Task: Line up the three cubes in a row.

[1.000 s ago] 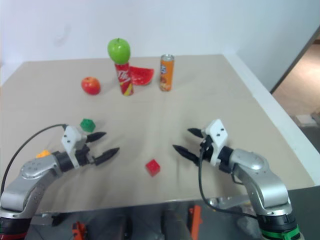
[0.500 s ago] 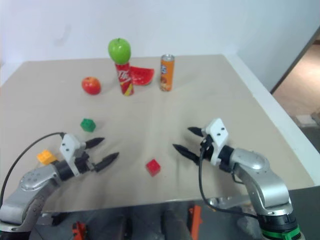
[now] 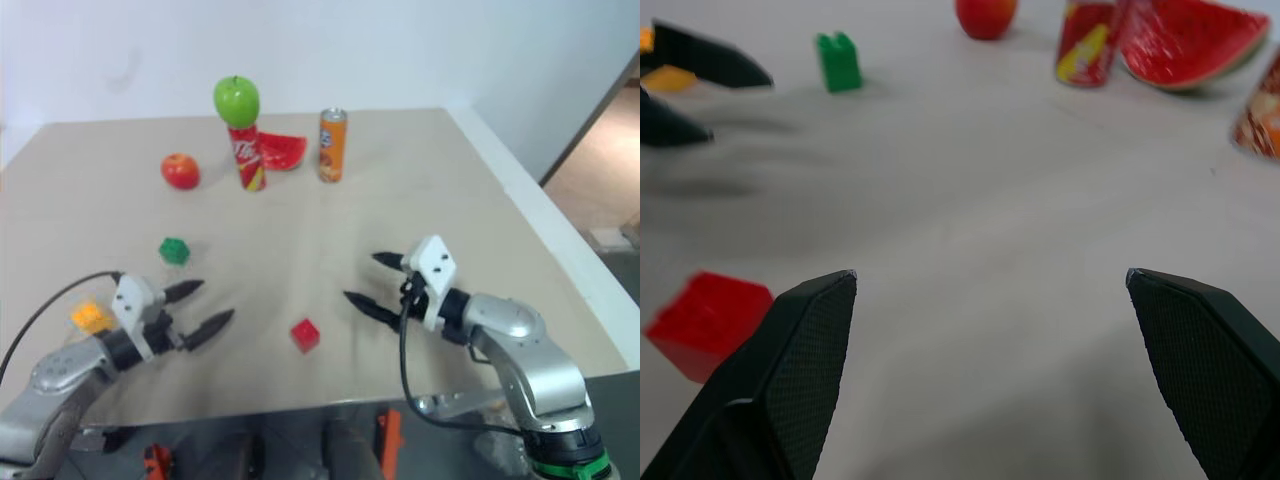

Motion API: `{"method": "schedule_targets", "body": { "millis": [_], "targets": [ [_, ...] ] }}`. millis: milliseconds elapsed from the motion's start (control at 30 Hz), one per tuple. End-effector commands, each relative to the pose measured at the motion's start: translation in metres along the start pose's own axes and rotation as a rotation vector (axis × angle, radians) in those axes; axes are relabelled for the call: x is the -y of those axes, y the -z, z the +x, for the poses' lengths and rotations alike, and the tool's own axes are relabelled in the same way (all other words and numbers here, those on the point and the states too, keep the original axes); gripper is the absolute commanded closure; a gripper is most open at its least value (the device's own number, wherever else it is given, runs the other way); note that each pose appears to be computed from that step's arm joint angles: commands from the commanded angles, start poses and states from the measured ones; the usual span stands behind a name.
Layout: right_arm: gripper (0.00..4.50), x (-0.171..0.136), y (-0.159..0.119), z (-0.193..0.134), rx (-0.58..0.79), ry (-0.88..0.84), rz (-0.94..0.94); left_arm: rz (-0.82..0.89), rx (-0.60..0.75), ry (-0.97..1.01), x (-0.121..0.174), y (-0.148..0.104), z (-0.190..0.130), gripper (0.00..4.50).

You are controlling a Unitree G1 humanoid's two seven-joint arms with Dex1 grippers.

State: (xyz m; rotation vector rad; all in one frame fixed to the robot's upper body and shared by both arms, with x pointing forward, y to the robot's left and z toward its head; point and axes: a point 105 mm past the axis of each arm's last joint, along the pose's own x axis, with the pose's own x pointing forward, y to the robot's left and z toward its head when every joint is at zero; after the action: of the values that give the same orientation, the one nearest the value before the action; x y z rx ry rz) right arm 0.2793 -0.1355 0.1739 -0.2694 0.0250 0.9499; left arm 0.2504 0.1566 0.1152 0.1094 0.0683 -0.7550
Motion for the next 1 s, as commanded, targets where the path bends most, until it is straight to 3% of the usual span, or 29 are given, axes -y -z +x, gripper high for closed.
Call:
{"method": "schedule_targets", "body": {
  "millis": [33,300,433,1000],
  "targets": [
    [0.00,-0.032,-0.027,0.006,0.046,-0.159,-0.055,0.082,0.039,0.131,0.021,-0.017,-0.006,0.02],
    [0.00,-0.064,0.001,0.012,-0.092,-0.388,-0.122,0.109,-0.004,0.334,0.044,-0.013,-0.010,0.02],
    [0.00,-0.058,0.014,0.022,-0.109,-0.366,-0.129,0.116,-0.002,0.355,0.046,-0.013,-0.007,0.02],
    [0.00,-0.072,0.023,0.036,-0.105,-0.336,-0.074,0.146,0.002,0.376,0.041,-0.017,-0.002,0.02]
  ]
}}
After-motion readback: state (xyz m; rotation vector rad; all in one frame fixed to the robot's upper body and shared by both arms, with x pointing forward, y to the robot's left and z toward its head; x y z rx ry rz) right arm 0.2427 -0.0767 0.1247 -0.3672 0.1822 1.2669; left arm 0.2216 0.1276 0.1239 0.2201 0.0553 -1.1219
